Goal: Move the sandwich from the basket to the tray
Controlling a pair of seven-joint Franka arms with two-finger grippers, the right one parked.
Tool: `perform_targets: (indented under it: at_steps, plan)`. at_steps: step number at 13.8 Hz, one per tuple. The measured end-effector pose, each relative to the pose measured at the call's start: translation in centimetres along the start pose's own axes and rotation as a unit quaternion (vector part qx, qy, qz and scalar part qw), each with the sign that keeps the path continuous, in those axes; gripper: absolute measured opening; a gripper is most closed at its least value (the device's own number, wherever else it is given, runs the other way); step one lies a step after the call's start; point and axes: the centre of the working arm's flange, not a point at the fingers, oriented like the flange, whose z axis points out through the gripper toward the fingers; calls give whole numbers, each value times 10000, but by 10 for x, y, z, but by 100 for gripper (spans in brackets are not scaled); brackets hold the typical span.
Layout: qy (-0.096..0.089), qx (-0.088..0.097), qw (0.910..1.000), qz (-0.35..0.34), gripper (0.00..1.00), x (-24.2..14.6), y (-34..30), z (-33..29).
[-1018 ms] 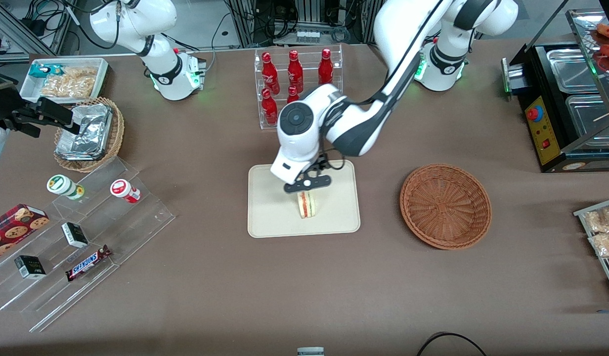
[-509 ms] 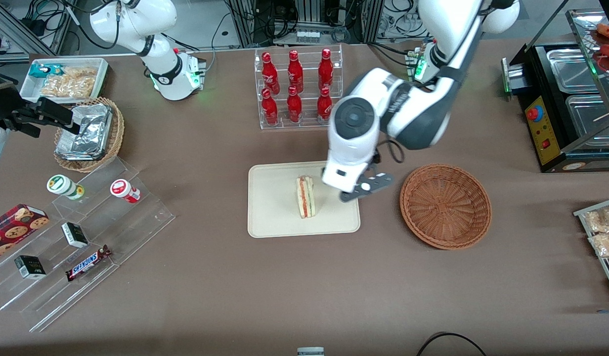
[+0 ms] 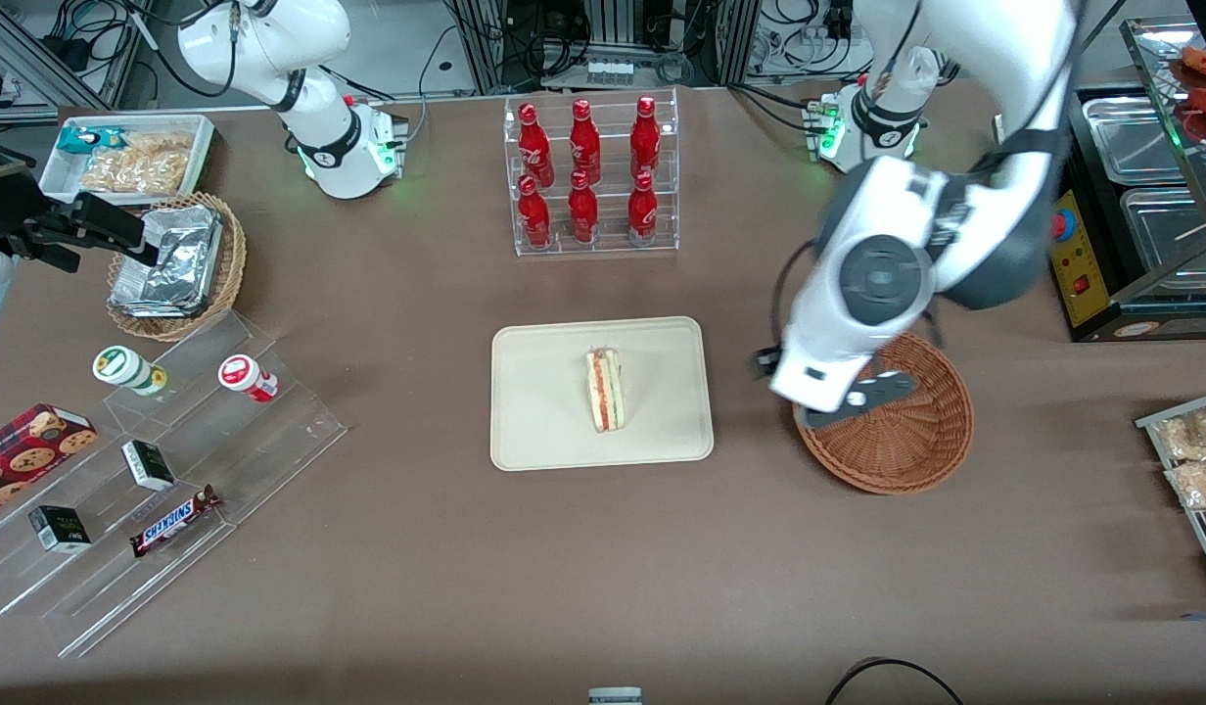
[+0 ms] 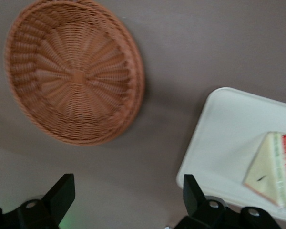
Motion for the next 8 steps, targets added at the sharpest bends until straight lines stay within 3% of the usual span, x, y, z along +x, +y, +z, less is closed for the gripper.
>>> perform_targets:
  at_steps: [5, 8]
  plan:
    - [-243, -92, 9985, 480, 100, 22, -98, -34]
    - [-269, -195, 9964, 785, 100, 19, -149, -63]
